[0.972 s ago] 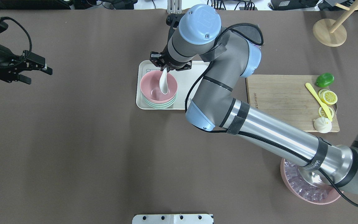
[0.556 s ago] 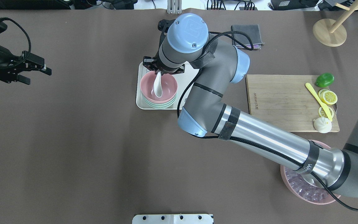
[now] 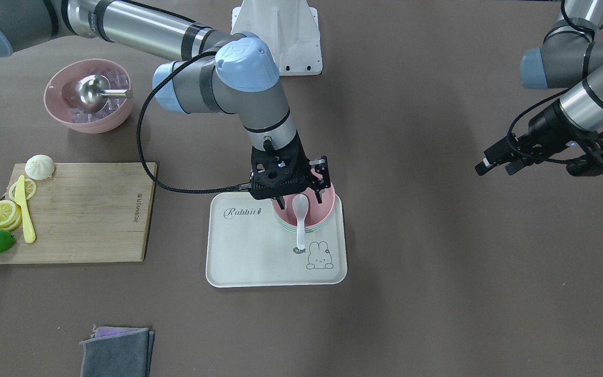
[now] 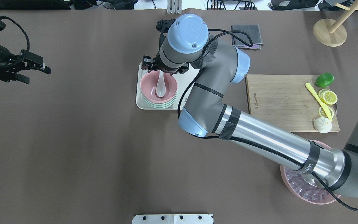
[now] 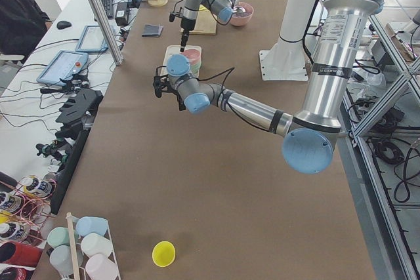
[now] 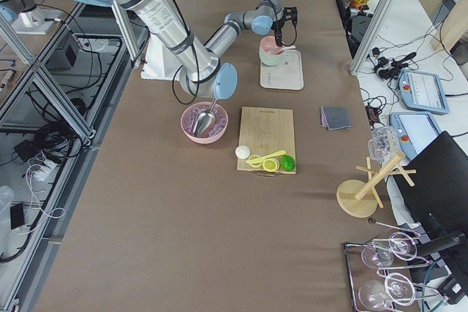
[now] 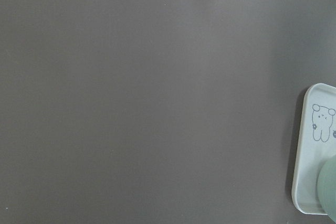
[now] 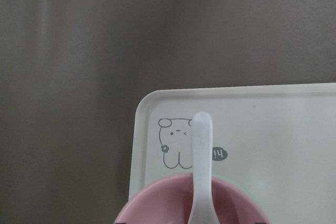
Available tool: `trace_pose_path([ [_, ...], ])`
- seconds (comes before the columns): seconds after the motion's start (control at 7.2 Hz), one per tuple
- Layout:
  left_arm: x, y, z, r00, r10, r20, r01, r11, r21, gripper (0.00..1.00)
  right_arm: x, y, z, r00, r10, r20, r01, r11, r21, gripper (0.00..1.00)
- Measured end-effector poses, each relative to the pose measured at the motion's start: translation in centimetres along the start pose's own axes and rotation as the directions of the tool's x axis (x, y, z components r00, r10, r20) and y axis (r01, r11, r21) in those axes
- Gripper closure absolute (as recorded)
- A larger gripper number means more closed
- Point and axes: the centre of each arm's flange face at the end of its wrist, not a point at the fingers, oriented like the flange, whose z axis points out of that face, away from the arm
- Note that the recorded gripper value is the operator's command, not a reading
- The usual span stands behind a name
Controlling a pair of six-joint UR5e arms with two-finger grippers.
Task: Stack pink bowl on green and place spoon
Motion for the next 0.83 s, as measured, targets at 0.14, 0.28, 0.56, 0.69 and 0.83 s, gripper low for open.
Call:
trace_pose_path([
  [0.14, -1.6, -1.5, -1.8, 1.0, -0.01, 0.019, 0.009, 0.998, 0.064, 0.01, 1.9, -1.0, -0.8, 1.0, 0.004, -0.008, -0.004, 1.0, -0.016, 0.0],
  [0.28, -4.1, -3.5, -3.9, 0.998, 0.019, 0.058, -0.026, 0.991, 0.128, 0.01, 6.0, -2.2, -2.4, 0.999, -0.01, -0.037, 0.009, 0.999, -0.047, 0.0],
  [0.56, -12.5, -7.4, -8.9, 0.946, 0.211, 0.245, -0.252, 0.956, 0.151, 0.01, 19.4, -4.4, -8.6, 0.979, -0.119, -0.164, 0.097, 0.986, -0.136, 0.0],
  [0.69, -15.7, -8.2, -11.2, 0.912, 0.264, 0.315, -0.313, 0.943, 0.116, 0.01, 26.6, -5.3, -12.2, 0.959, -0.177, -0.22, 0.135, 0.972, -0.195, 0.0],
  [0.83, -18.3, -8.1, -12.6, 0.9, 0.27, 0.343, -0.318, 0.943, 0.093, 0.01, 33.9, -6.2, -15.8, 0.942, -0.221, -0.251, 0.157, 0.955, -0.25, 0.0],
])
